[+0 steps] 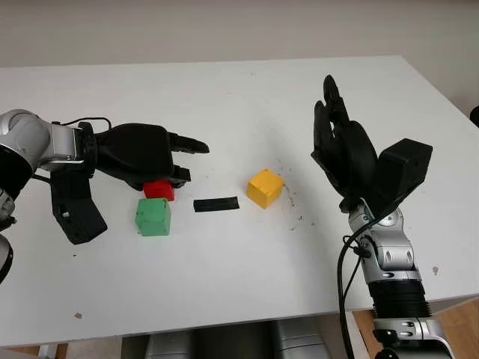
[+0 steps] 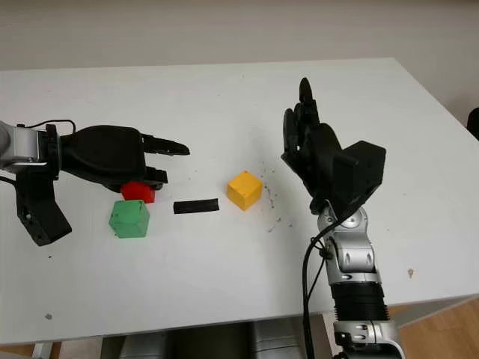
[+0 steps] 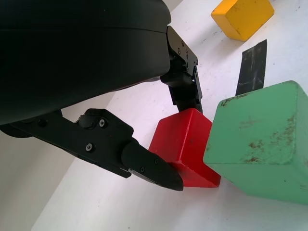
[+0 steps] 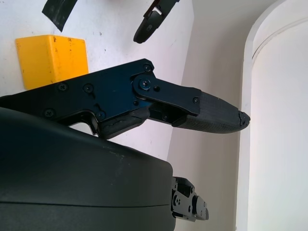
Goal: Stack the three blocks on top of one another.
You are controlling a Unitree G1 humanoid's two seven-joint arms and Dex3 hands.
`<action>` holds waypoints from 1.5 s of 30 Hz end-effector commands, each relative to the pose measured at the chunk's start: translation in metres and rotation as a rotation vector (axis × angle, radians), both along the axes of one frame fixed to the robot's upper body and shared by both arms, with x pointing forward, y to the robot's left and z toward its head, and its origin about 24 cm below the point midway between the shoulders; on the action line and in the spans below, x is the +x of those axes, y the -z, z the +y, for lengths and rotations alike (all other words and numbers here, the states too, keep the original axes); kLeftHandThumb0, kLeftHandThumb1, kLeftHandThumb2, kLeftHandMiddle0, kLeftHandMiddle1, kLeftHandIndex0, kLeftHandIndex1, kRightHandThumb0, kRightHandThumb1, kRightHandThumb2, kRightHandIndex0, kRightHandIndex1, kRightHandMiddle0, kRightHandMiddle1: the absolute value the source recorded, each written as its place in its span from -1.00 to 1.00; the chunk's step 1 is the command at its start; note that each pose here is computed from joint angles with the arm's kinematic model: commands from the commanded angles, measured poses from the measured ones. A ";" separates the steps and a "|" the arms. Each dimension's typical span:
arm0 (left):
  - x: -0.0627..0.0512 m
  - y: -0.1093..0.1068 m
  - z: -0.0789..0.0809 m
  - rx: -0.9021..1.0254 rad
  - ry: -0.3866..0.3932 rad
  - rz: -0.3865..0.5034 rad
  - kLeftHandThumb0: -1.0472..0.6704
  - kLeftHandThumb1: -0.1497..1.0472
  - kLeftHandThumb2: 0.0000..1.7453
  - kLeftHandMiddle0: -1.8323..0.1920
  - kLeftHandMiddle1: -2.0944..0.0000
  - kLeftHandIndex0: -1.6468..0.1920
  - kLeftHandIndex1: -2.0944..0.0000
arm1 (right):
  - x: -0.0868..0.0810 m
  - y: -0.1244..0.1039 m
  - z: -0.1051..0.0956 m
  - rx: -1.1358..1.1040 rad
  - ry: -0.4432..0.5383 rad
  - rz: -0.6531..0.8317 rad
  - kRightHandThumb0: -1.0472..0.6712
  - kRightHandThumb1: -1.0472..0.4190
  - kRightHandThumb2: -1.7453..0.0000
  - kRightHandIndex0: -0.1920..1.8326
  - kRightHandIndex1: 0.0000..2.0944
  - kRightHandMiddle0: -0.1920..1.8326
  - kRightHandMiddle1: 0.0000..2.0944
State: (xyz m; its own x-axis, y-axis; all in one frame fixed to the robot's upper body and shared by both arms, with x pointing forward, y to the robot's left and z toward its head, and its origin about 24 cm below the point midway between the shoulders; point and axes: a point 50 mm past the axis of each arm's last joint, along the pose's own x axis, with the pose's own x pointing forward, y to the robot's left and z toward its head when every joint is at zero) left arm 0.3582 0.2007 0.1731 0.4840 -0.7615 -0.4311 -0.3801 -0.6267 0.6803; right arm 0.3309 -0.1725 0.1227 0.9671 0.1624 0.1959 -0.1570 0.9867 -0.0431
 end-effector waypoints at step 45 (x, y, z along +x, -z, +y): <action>-0.001 -0.048 0.006 -0.968 -0.800 0.474 -0.24 0.91 -0.94 0.64 0.95 0.44 -0.38 | -0.003 -0.001 0.001 -0.005 -0.012 -0.009 -0.66 -1.00 0.19 -1.00 -1.00 -1.00 -1.00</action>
